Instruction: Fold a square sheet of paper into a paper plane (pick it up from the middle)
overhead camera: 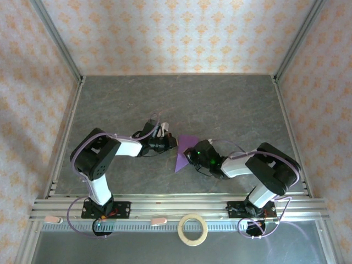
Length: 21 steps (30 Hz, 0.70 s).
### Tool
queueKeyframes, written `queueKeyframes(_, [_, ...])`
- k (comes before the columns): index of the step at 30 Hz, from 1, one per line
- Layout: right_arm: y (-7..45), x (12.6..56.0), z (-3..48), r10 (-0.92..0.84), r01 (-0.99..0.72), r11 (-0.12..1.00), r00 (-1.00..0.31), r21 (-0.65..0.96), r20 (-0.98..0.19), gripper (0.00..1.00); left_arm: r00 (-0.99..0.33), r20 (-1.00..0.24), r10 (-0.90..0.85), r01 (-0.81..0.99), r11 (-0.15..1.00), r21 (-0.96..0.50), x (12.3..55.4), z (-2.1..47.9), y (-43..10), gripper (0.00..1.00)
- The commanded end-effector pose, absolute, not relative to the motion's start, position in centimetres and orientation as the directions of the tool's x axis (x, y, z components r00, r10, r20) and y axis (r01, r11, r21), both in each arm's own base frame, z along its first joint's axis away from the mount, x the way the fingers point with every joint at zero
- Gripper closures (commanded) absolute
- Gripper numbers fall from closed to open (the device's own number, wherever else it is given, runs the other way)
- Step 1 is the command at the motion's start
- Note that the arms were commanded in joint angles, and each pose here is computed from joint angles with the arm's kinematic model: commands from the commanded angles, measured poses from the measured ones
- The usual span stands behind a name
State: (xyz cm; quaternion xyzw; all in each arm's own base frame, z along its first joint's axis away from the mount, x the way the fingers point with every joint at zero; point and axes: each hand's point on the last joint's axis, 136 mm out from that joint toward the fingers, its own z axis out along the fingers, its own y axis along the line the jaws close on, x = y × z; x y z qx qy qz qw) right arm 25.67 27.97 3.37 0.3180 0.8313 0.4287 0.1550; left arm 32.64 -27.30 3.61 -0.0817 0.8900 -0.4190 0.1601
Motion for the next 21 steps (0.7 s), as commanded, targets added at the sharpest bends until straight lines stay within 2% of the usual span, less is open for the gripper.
queueKeyframes(1, [28.6, 25.9, 3.4, 0.640, 0.376, 0.448, -0.769, 0.811, 0.004, 1.00, -0.901, -0.315, -0.299, 0.060, 0.633, -0.772, 34.3, 6.6, -27.7, 0.97])
queueKeyframes(5, [28.4, 25.7, 2.7, 0.642, 0.393, 0.460, -0.767, 0.796, 0.008, 1.00, -0.869, -0.358, -0.342, 0.030, 0.685, -0.728, 34.8, 7.3, -26.2, 0.95])
queueKeyframes(10, [28.8, 26.0, 3.7, 0.623, 0.349, 0.453, -0.782, 0.820, -0.011, 1.00, -0.878, -0.381, -0.289, 0.136, 0.612, -0.779, 34.1, 9.1, -28.4, 0.93])
queueKeyframes(12, [28.7, 26.5, 4.8, 0.608, 0.296, 0.475, -0.791, 0.829, -0.066, 1.00, -0.896, -0.370, -0.245, 0.169, 0.582, -0.796, 33.7, 9.1, -29.7, 0.94])
queueKeyframes(14, [28.0, 27.1, 5.7, 0.591, 0.237, 0.533, -0.791, 0.812, -0.157, 0.95, -0.913, -0.344, -0.218, 0.176, 0.550, -0.817, 33.4, 8.9, -30.7, 0.94])
queueKeyframes(15, [27.2, 27.3, 6.0, 0.594, 0.232, 0.561, -0.781, 0.795, -0.192, 0.89, -0.919, -0.333, -0.213, 0.172, 0.542, -0.823, 33.4, 8.7, -31.1, 0.94])
queueKeyframes(16, [26.3, 27.4, 6.0, 0.601, 0.243, 0.577, -0.772, 0.780, -0.205, 0.82, -0.922, -0.323, -0.214, 0.161, 0.547, -0.821, 33.5, 8.3, -31.1, 0.94])
queueKeyframes(21, [21.2, 27.7, 5.4, 0.646, 0.317, 0.579, -0.740, 0.751, -0.185, 0.70, -0.936, -0.291, -0.197, 0.134, 0.566, -0.813, 33.5, 6.7, -31.4, 0.94])
